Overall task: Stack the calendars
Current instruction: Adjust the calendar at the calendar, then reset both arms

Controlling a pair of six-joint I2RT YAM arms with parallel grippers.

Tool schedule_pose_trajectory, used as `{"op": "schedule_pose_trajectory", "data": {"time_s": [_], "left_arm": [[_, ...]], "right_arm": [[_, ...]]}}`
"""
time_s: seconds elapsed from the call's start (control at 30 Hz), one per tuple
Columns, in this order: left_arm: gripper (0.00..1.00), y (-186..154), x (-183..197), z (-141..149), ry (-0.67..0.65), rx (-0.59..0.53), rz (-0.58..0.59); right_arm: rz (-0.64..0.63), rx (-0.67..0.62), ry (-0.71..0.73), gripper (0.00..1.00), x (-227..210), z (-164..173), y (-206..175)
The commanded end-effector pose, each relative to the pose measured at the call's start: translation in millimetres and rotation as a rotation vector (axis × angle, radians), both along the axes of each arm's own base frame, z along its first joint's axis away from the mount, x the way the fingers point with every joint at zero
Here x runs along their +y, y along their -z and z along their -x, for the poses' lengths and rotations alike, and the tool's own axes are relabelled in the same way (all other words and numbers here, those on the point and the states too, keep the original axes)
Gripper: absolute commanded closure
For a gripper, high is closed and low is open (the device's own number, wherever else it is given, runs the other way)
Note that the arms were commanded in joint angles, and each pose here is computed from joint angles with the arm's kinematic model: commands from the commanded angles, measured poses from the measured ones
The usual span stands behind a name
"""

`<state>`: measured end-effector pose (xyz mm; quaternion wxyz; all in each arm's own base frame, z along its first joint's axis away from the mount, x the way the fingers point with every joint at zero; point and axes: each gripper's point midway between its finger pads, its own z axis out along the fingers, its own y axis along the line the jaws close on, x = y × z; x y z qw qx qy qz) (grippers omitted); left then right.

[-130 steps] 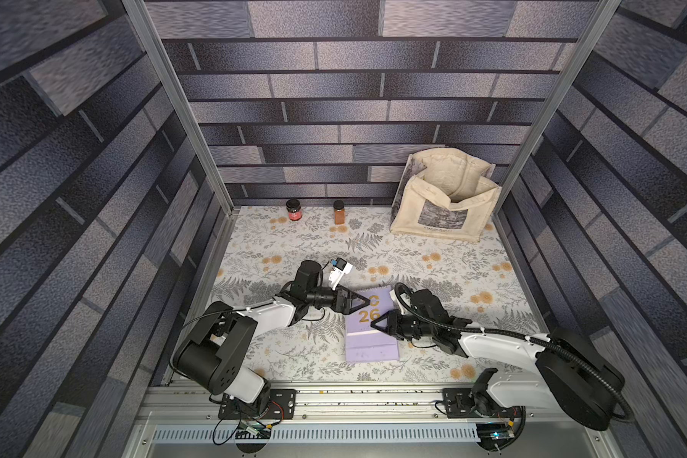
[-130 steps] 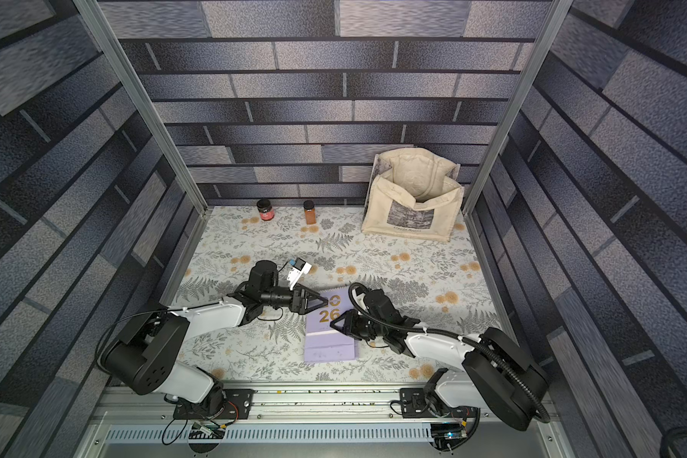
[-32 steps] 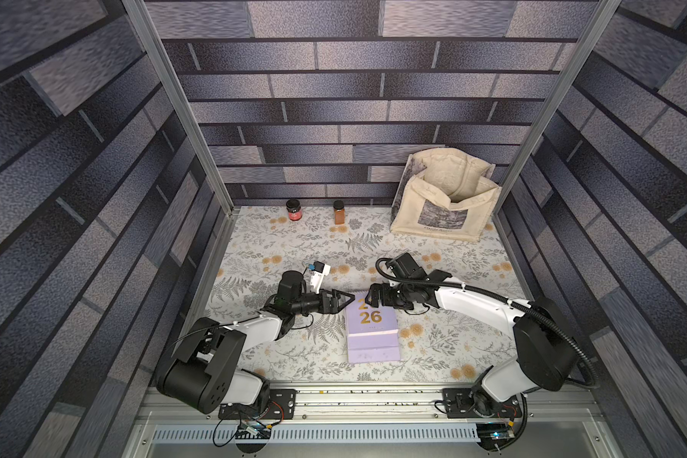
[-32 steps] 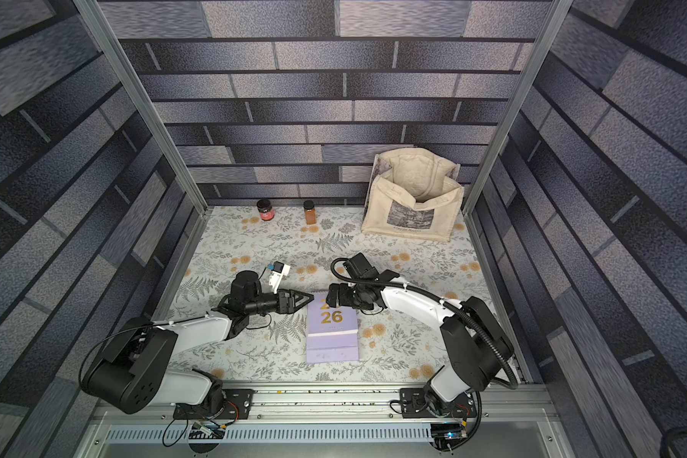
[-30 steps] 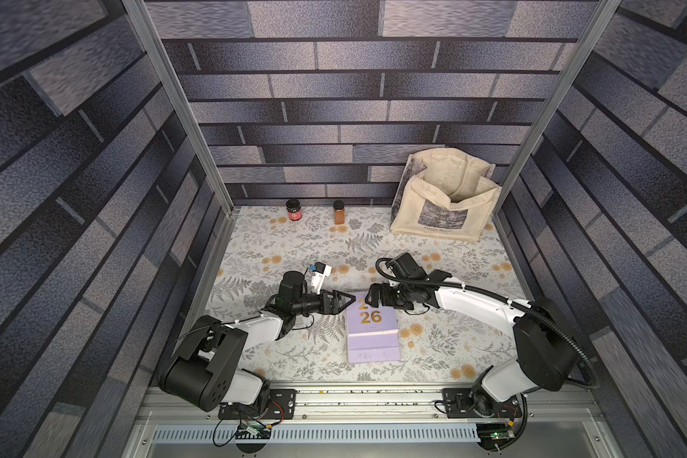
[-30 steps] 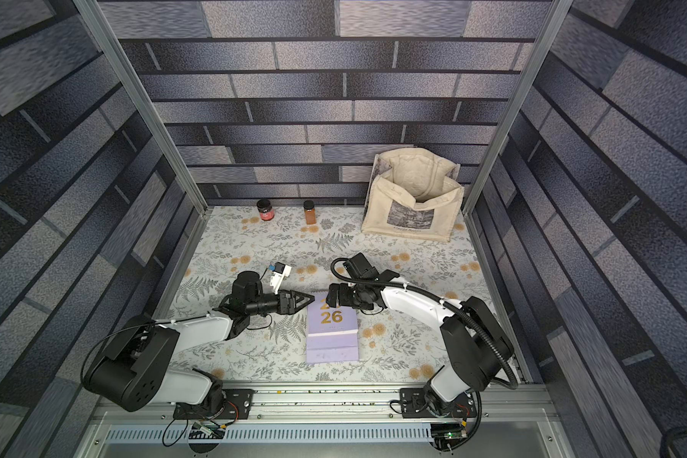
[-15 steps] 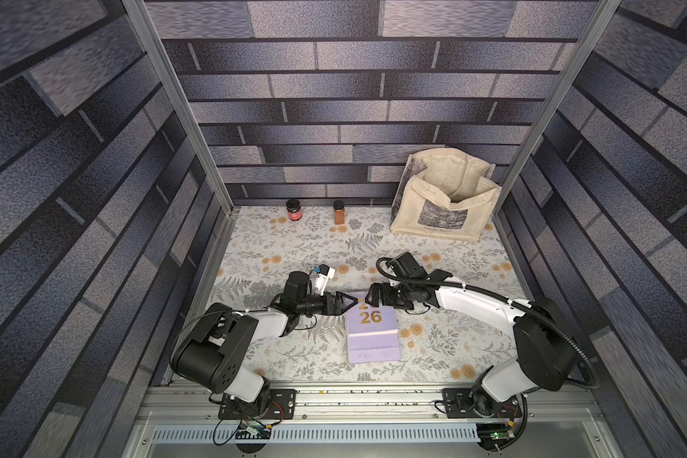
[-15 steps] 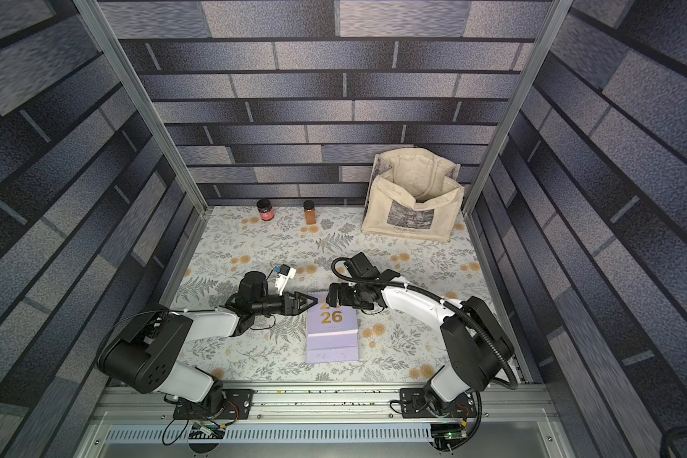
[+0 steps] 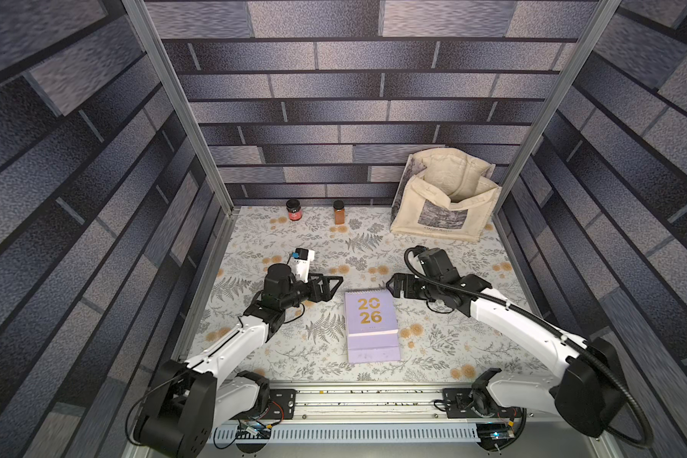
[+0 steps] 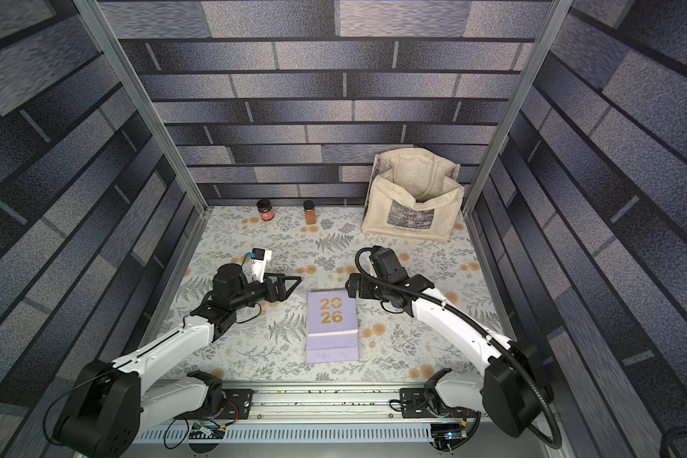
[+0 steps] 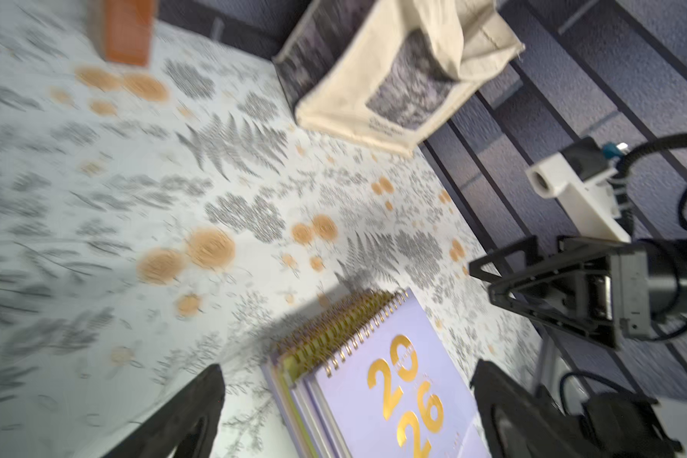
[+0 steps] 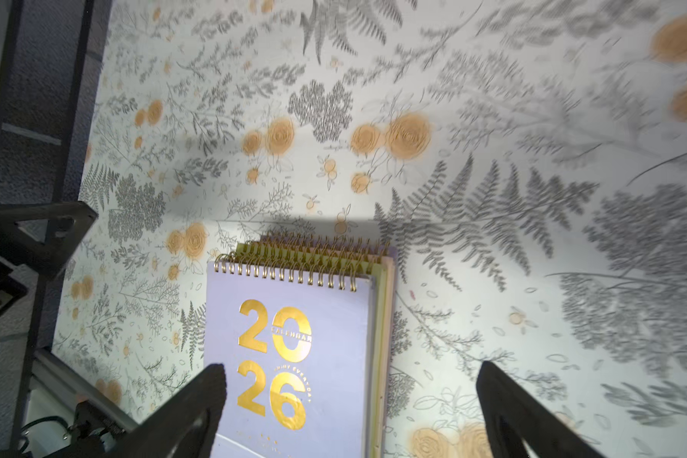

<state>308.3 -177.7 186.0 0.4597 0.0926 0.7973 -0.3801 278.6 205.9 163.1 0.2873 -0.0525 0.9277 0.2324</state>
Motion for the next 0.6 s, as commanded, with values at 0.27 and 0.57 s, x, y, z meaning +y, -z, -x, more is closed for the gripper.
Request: {"op": "schedule_pose_trajectory", "data": {"time_s": [0.27,0.57], "left_arm": [[0.00,25.4,153.7,-46.9,-0.629,-0.089,-0.392],[0.00,40.5,211.0,-51.4,-0.760,-0.084,-0.449]], "right_arm": [[0.244,-0.439,0.125,0.00,-98.0,-34.8,-35.1],[0.348,-0.581,0.283,0.00,-159.9,-65.4,4.0]]}}
